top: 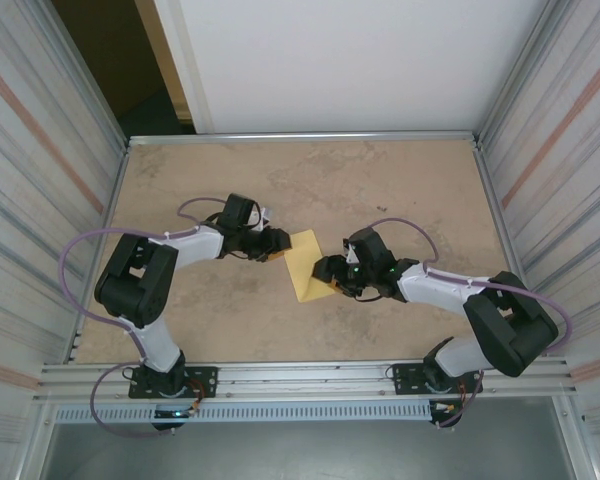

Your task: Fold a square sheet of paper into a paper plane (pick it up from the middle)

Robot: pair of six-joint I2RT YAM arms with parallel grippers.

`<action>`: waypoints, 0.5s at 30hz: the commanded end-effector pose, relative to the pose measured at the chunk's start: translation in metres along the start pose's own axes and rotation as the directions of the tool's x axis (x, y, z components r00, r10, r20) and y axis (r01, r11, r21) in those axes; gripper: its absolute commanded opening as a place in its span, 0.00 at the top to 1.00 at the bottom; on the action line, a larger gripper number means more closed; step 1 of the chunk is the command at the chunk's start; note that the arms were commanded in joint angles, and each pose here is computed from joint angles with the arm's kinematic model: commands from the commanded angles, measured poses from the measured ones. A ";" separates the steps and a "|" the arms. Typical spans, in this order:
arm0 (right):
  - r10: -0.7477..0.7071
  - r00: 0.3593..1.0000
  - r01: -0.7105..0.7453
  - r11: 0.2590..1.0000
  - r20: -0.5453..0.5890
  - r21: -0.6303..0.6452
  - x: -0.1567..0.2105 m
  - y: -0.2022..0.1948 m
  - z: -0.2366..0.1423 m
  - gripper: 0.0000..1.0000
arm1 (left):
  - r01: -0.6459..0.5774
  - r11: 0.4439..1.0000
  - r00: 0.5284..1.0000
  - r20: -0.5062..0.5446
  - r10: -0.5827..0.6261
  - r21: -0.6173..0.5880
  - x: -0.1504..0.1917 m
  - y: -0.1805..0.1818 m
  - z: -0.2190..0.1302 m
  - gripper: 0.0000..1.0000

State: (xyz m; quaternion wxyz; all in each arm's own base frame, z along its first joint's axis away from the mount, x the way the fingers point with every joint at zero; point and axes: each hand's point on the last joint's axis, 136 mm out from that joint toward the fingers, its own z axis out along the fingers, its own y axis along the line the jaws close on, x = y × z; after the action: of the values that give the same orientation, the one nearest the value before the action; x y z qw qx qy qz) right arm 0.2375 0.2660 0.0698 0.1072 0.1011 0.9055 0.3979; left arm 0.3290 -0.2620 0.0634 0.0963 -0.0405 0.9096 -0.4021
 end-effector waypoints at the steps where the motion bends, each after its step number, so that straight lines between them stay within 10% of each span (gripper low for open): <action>1: 0.006 1.000 -0.005 0.999 0.014 -0.048 -0.003 0.009 -0.004 0.37 | -0.017 1.000 1.000 -0.002 0.017 0.024 -0.004 -0.010 0.002 0.62; 15: 0.002 0.999 0.002 0.994 0.038 -0.107 -0.002 0.016 -0.012 0.33 | -0.018 1.000 1.000 -0.008 0.018 0.017 -0.003 -0.008 0.003 0.62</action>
State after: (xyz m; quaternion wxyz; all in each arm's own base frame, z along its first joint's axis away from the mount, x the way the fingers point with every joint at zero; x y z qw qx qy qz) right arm 0.2356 0.2670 0.0755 0.1140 0.1033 0.8941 0.4206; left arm 0.3296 -0.2630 0.0644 0.0972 -0.0392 0.9093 -0.4027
